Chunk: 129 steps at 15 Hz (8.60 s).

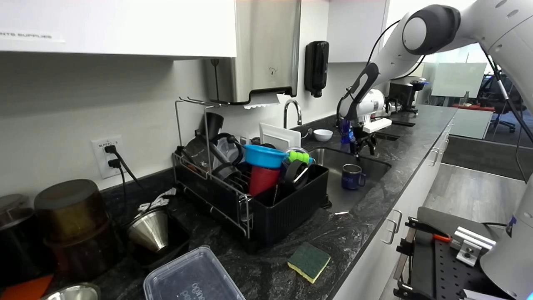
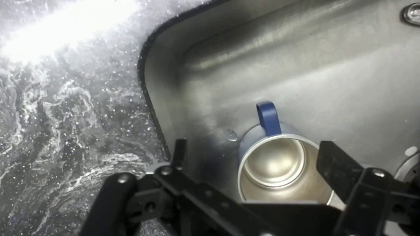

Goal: Pick up the blue cup from the sink and place it on the dish rack

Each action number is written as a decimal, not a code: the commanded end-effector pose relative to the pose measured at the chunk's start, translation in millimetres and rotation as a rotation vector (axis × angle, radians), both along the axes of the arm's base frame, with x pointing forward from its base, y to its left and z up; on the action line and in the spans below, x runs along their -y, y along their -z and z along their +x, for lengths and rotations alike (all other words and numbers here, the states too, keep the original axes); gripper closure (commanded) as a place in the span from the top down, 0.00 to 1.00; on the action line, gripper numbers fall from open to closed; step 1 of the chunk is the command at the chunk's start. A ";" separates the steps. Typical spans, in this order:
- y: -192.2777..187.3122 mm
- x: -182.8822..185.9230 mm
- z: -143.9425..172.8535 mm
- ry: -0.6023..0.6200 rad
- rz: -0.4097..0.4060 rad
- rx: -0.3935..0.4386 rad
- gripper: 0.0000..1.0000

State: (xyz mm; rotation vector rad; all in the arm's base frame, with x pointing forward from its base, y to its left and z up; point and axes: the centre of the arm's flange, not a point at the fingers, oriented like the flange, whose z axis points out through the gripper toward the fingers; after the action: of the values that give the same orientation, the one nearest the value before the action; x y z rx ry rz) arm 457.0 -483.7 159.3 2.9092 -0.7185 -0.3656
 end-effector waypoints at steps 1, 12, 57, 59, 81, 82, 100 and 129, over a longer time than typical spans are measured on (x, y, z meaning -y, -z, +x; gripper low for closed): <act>3.5 -3.4 -1.9 0.032 0.014 0.001 1.00; 6.6 -4.1 0.4 0.026 -0.001 -0.011 1.00; 33.6 19.9 16.1 -0.249 0.056 0.169 1.00; 36.1 23.2 10.6 -0.251 0.059 0.166 1.00; 51.4 24.2 -3.3 -0.321 0.076 0.184 0.30; 55.7 21.4 -3.7 -0.331 0.077 0.185 0.23; 68.5 -0.1 1.3 -0.336 0.094 0.204 0.02; 40.0 -74.1 -6.3 0.099 0.173 0.241 0.02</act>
State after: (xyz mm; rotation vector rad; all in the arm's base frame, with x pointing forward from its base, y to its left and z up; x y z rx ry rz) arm 457.1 -425.0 103.2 3.1516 -0.8117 -0.0915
